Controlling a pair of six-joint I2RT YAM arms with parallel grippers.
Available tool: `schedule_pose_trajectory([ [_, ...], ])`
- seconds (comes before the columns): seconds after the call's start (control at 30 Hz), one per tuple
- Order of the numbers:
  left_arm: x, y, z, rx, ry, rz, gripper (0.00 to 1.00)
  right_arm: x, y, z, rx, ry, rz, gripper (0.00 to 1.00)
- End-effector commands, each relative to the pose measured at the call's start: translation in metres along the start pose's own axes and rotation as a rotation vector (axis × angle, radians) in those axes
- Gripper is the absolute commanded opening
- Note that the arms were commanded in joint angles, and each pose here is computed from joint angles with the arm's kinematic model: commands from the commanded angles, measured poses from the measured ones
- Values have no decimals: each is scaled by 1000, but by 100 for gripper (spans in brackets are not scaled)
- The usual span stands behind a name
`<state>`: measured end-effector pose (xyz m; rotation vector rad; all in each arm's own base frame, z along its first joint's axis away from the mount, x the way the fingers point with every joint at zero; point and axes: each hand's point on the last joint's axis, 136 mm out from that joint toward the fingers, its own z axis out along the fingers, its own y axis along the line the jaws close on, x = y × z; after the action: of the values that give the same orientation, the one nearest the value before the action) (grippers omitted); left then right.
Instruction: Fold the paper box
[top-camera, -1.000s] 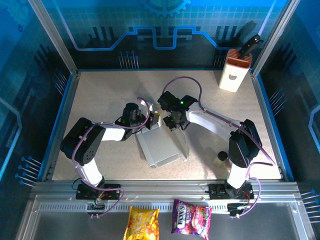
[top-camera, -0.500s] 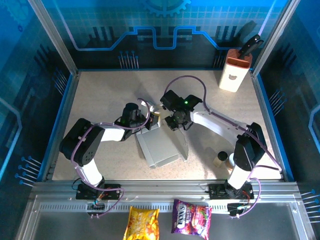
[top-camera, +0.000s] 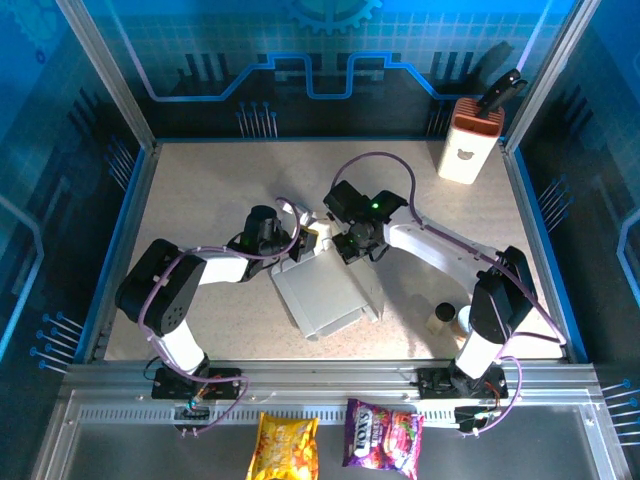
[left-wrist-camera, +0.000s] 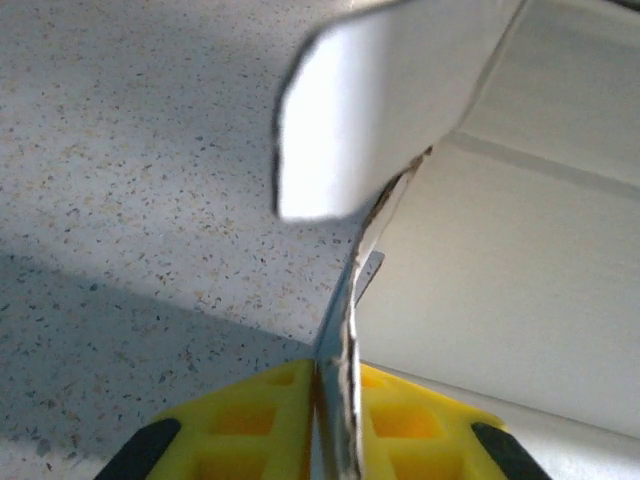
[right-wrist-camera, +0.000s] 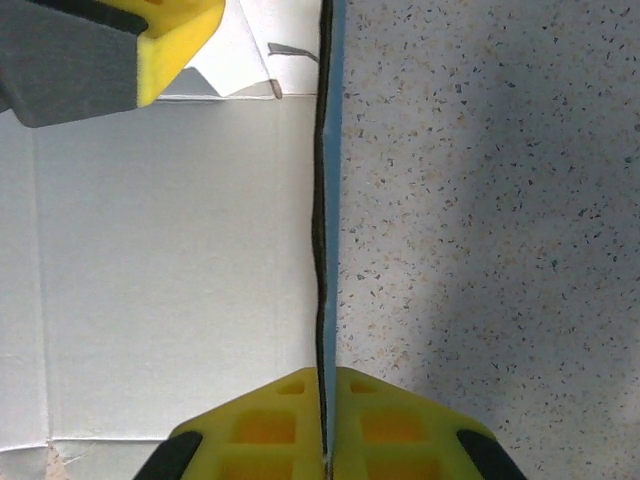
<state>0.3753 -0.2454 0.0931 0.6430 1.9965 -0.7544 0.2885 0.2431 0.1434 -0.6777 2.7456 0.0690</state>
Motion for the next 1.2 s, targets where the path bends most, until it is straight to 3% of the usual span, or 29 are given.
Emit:
schedule_pose_trajectory([
  [0.0, -12, -5, -3, 2, -8, 41, 16, 9, 0, 7, -16, 17, 4, 6],
  [0.3, -33, -6, -13, -8, -88, 66, 32, 12, 4, 16, -7, 38, -33, 4],
  [0.47, -50, 7, -24, -28, -149, 23, 48, 11, 7, 16, -15, 37, -37, 4],
  [0.57, -61, 11, -30, 7, -185, 3, 52, 11, 7, 16, -15, 41, -41, 4],
  [0.83, -78, -9, -29, 169, -194, 27, 48, 10, 7, 17, -11, 47, -44, 4],
  [1.03, -84, -19, -33, 220, -197, 23, 27, 10, 7, 18, -6, 50, -45, 4],
  [1.17, -79, -25, -36, 242, -177, 17, 19, 9, 8, 19, -7, 52, -47, 4],
])
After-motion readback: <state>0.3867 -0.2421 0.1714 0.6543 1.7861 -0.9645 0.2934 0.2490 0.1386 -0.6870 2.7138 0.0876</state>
